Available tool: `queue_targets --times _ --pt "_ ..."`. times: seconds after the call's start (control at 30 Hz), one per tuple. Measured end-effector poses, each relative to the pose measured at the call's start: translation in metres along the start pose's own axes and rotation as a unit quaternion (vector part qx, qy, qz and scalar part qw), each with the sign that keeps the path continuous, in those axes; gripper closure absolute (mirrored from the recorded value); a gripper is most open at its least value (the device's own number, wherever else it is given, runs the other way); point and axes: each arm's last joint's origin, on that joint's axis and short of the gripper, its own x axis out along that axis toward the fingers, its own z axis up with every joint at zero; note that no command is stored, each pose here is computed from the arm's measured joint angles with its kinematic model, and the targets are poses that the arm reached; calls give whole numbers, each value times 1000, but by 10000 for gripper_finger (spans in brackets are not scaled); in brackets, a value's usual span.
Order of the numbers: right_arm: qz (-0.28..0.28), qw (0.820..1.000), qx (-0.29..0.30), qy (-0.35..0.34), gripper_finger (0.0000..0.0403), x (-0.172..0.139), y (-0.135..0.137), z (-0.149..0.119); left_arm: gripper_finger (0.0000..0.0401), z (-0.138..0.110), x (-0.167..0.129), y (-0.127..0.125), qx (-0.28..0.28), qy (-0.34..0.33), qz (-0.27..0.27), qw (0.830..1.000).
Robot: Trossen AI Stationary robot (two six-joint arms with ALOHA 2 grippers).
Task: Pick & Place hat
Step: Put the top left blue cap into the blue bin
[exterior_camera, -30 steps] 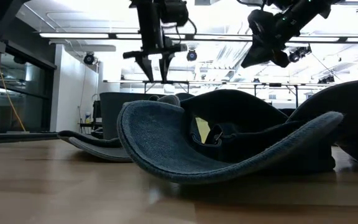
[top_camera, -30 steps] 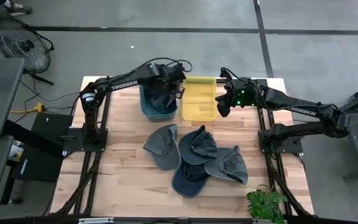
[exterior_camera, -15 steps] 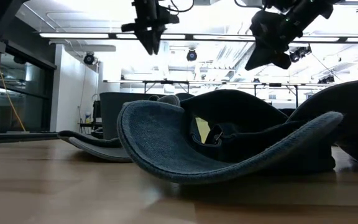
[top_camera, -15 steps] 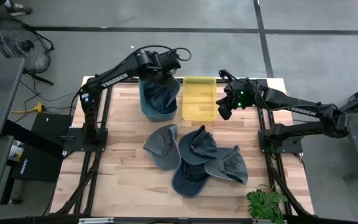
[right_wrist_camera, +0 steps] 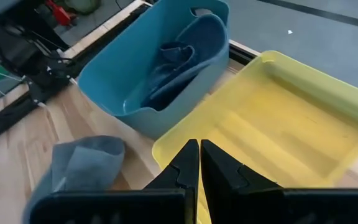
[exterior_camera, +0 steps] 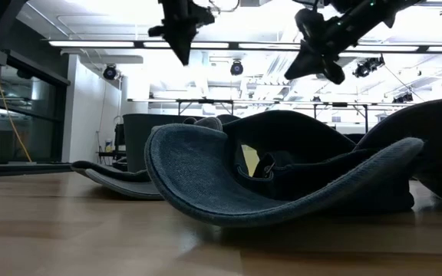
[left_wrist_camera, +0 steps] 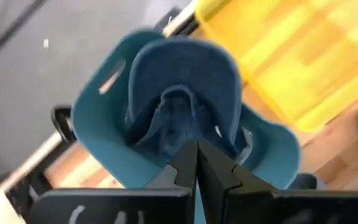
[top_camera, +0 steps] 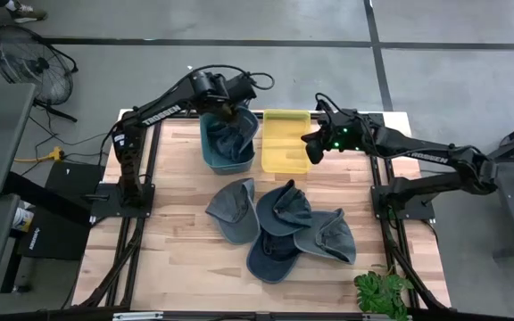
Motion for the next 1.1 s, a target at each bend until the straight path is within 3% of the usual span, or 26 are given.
queue_targets --times 0.27,0.4,0.57,0.73,0.93,1.1 --pt "19 1000 -1 -5 391 22 1 1 400 4 -10 5 31 -45 -44 998" --pt "17 1000 -16 9 391 30 0 -3 400 9 -14 10 26 -93 -115 989" --pt "12 1000 -18 -4 391 36 0 -1 401 5 -3 18 41 -132 -165 977" --pt "26 997 -57 -35 391 44 2 3 401 -20 8 38 35 -185 -233 954" --pt "46 982 -177 -41 391 66 4 -2 401 -66 27 56 -1 -238 -307 922" --pt "72 961 -266 -34 391 87 8 -12 401 -101 26 72 -14 -270 -312 911"
